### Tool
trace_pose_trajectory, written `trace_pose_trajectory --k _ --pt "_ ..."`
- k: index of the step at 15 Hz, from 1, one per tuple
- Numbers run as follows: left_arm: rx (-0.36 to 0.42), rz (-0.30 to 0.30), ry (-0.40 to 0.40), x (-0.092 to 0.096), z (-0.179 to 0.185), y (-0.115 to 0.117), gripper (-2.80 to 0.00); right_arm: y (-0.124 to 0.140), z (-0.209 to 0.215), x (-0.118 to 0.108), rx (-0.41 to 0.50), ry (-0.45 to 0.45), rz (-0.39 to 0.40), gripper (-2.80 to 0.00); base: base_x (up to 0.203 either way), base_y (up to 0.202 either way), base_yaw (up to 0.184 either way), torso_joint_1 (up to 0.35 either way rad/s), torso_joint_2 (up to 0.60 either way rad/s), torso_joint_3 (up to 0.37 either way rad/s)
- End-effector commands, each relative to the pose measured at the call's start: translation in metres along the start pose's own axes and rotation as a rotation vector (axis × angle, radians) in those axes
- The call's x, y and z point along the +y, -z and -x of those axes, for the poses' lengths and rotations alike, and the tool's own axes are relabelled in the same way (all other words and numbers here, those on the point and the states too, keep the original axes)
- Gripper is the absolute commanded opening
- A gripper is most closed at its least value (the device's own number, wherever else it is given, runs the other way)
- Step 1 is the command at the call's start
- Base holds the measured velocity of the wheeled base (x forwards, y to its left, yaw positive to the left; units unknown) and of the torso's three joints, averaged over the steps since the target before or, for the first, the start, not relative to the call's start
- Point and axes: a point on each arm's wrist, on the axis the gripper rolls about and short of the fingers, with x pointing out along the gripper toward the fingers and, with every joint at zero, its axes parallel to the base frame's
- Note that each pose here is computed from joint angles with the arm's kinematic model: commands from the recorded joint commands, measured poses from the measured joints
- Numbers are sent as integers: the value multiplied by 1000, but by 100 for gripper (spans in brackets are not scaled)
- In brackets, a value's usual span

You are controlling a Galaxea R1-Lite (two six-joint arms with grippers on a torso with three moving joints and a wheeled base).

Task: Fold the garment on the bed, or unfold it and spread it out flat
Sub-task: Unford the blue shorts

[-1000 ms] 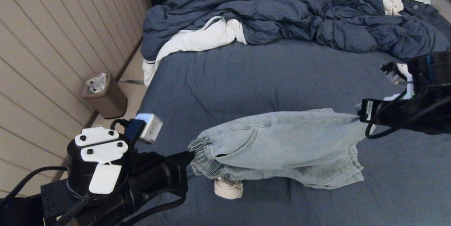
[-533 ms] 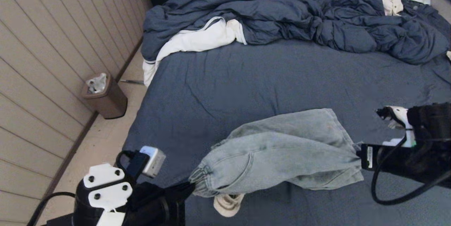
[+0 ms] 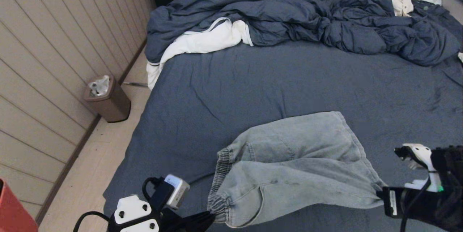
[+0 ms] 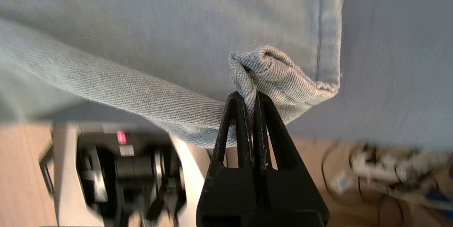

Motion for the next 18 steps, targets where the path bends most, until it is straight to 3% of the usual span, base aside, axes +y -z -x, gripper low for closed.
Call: trace_pose_trajectory --k 1,4,5,9,10,14,18 --pt "24 -10 13 -1 2 10 -280 23 -1 -2 72 7 8 -280 0 0 0 0 0 0" --pt "23 -11 20 -1 4 11 -280 28 -1 -3 85 8 10 -280 0 0 0 0 0 0" --pt "10 -9 36 -1 8 12 -280 34 -2 -4 104 11 12 0 0 0 0 0 0 0" --pt "14 -21 55 3 16 17 -280 38 -2 -3 117 5 18 0 0 0 0 0 0 0" --pt "24 -28 52 3 17 20 0 38 -2 -3 118 4 18 0 0 0 0 0 0 0" --pt "7 -33 88 0 19 20 0 35 -1 -2 105 0 17 0 0 0 0 0 0 0" --pt "-12 -37 96 -4 21 19 0 14 0 1 40 -14 8 0 0 0 0 0 0 0"
